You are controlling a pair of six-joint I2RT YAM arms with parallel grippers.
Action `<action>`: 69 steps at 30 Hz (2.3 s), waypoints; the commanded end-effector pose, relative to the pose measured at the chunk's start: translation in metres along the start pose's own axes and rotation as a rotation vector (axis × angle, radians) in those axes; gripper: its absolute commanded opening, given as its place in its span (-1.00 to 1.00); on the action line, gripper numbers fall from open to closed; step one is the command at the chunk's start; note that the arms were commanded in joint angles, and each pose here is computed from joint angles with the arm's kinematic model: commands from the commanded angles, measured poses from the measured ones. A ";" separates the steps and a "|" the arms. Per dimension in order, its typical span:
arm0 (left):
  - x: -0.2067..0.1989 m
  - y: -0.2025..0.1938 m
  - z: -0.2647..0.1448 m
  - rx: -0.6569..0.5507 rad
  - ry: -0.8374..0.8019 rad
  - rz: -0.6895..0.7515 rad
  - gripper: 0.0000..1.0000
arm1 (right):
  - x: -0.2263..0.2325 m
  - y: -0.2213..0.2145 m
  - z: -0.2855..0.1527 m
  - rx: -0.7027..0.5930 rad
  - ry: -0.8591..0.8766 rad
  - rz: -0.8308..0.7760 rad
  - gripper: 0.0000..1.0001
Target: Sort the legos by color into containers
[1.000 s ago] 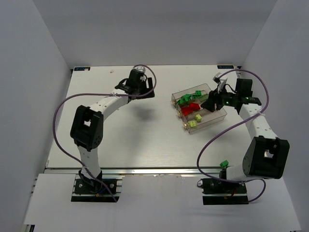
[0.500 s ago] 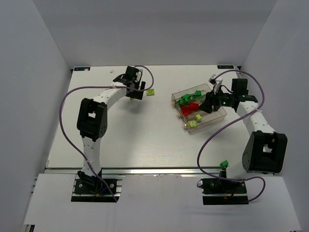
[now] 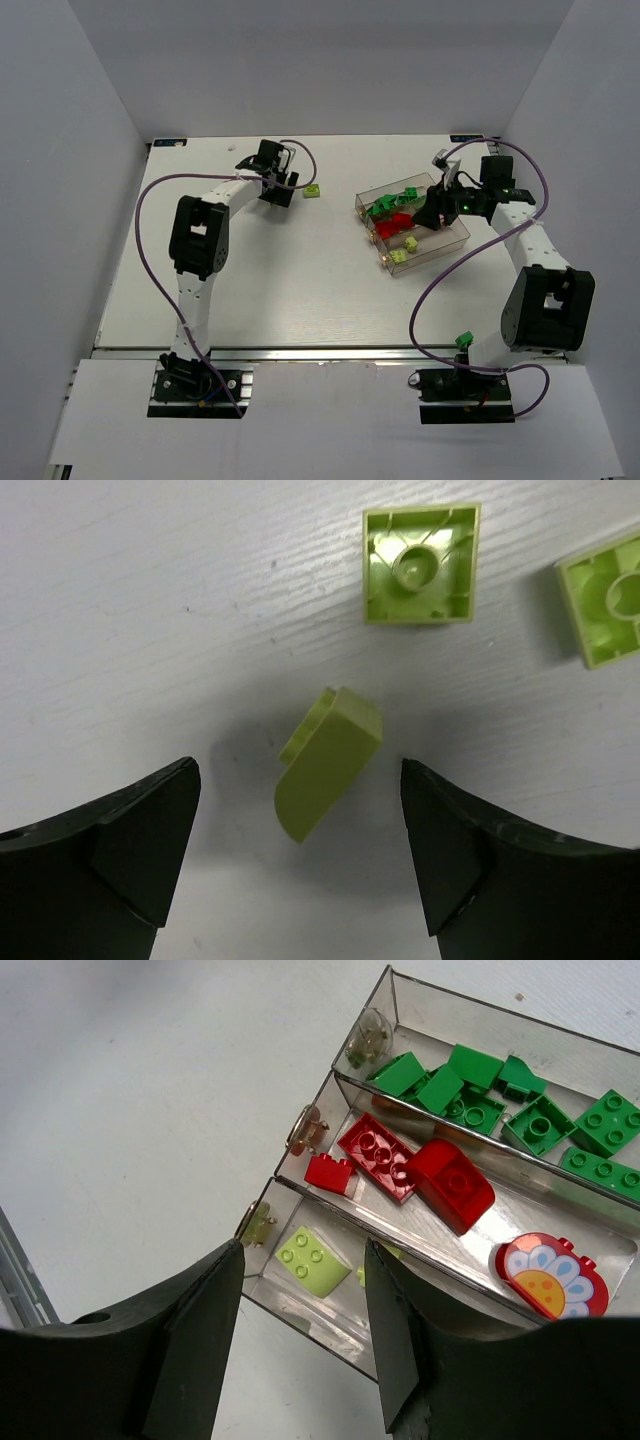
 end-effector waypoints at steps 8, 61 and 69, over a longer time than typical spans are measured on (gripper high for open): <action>-0.015 0.022 0.004 -0.079 -0.083 -0.030 0.57 | 0.000 0.011 -0.003 -0.013 0.003 -0.025 0.13; -0.335 0.013 -0.171 -0.271 -1.032 0.007 -0.51 | 0.000 0.019 -0.010 -0.063 -0.148 0.033 -0.97; -0.343 0.005 -0.154 -0.236 -0.998 -0.002 0.04 | -0.001 0.016 -0.009 -0.056 -0.148 0.044 -0.63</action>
Point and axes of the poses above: each gripper's point midway between its finger pads, its own z axis out along the fingers, its own x axis along the line the jaws close on, y = z × x, the point moved 4 cm from there along -z, back along the fingers, and after that the axes turned 6 degrees about -z, right-handed, at the moved point
